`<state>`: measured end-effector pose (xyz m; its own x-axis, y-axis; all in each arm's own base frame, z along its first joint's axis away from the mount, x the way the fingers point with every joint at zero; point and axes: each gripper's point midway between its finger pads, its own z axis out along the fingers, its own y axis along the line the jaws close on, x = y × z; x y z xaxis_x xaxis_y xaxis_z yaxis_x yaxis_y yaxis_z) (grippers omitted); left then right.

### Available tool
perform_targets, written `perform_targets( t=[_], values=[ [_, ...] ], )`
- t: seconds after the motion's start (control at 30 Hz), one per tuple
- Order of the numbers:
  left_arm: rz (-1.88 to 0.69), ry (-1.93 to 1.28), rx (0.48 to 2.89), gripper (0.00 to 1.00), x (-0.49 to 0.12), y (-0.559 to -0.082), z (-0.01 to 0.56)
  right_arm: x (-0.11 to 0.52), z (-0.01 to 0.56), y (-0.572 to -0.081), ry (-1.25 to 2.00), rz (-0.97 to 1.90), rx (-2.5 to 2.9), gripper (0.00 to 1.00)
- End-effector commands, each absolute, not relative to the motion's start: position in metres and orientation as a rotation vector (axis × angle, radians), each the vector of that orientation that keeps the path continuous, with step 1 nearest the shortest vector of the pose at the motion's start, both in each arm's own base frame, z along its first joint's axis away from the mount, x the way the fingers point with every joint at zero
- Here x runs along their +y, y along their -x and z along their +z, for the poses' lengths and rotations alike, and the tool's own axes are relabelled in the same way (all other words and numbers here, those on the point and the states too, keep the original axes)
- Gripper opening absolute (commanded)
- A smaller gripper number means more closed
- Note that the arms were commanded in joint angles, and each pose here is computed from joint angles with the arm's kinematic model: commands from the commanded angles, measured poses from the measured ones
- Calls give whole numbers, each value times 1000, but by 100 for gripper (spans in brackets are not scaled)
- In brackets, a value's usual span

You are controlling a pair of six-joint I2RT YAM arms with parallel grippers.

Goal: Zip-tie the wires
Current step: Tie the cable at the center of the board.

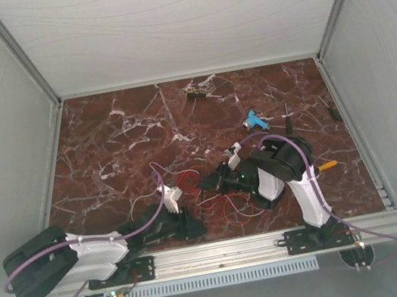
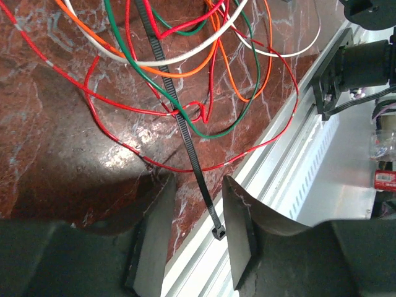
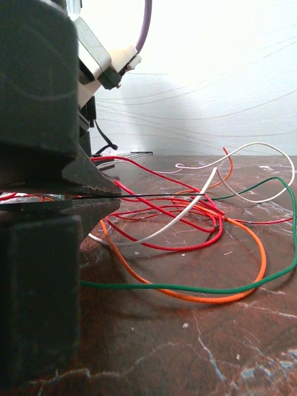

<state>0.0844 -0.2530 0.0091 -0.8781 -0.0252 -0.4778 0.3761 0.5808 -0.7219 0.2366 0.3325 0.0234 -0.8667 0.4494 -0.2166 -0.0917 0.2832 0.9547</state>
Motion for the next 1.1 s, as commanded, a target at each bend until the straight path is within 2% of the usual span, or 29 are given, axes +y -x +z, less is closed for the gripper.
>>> perform_targets(
  t=[0.0, 0.17, 0.5, 1.07],
  values=[
    [-1241, -276, 2392, 37, -256, -85, 6, 306, -14, -241, -306, 1429, 2127, 0],
    [-1244, -254, 2378, 28, -258, -90, 6, 306, -14, -240, -303, 1431, 2128, 0],
    [-1241, -252, 2339, 0, -258, -98, 13, 307, -13, -240, -281, 1434, 2123, 0],
    [-1222, -102, 2451, 0, -260, -114, 36, 310, 42, -256, 157, 1268, 1840, 0]
  ],
)
